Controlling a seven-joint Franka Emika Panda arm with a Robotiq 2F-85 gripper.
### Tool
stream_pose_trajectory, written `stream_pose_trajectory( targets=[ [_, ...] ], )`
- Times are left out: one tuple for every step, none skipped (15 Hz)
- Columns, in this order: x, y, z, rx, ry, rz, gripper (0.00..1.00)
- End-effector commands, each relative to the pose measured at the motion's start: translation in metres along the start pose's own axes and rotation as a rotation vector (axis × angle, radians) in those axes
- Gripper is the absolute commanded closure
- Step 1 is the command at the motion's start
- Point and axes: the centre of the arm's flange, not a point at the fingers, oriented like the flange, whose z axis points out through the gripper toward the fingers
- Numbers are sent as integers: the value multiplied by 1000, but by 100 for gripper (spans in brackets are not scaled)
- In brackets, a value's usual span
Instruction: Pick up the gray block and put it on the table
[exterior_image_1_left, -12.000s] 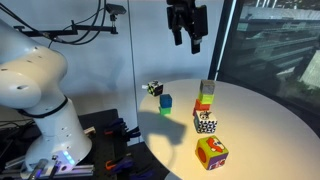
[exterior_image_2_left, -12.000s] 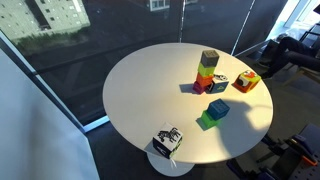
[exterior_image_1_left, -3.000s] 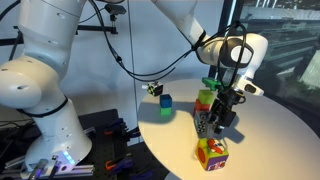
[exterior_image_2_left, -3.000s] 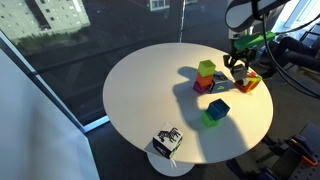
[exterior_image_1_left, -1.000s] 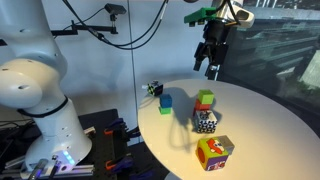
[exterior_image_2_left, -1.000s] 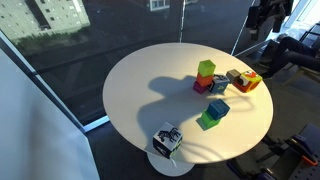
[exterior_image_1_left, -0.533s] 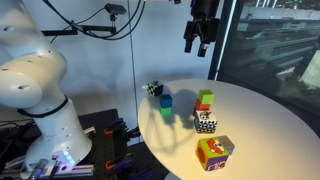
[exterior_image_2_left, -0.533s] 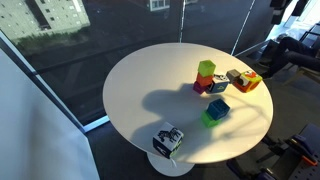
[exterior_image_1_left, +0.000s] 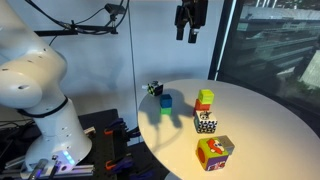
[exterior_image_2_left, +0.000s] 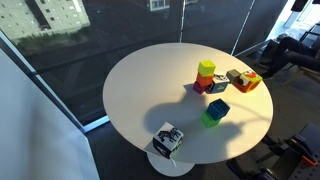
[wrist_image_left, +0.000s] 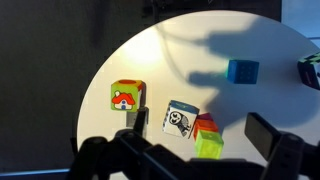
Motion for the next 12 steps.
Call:
stream_pose_trajectory(
  targets=[
    [-25,5,-9,31,35,16,0],
    [-29,6,-10,34,43,16,0],
    [-32,7,-12,37,51,18,0],
    [-36,9,-14,41,55,21,0],
    [-38,9,-15,45,60,24,0],
    [-40,10,-16,49,62,25,0],
    [-41,11,-16,54,62,28,0],
    [-41,12,-16,58,60,28,0],
    [-33,8,-17,32,53,16,0],
    [-33,9,-17,32,53,16,0],
    [-33,8,-17,32,52,16,0],
    [-32,8,-16,32,50,16,0]
  ],
)
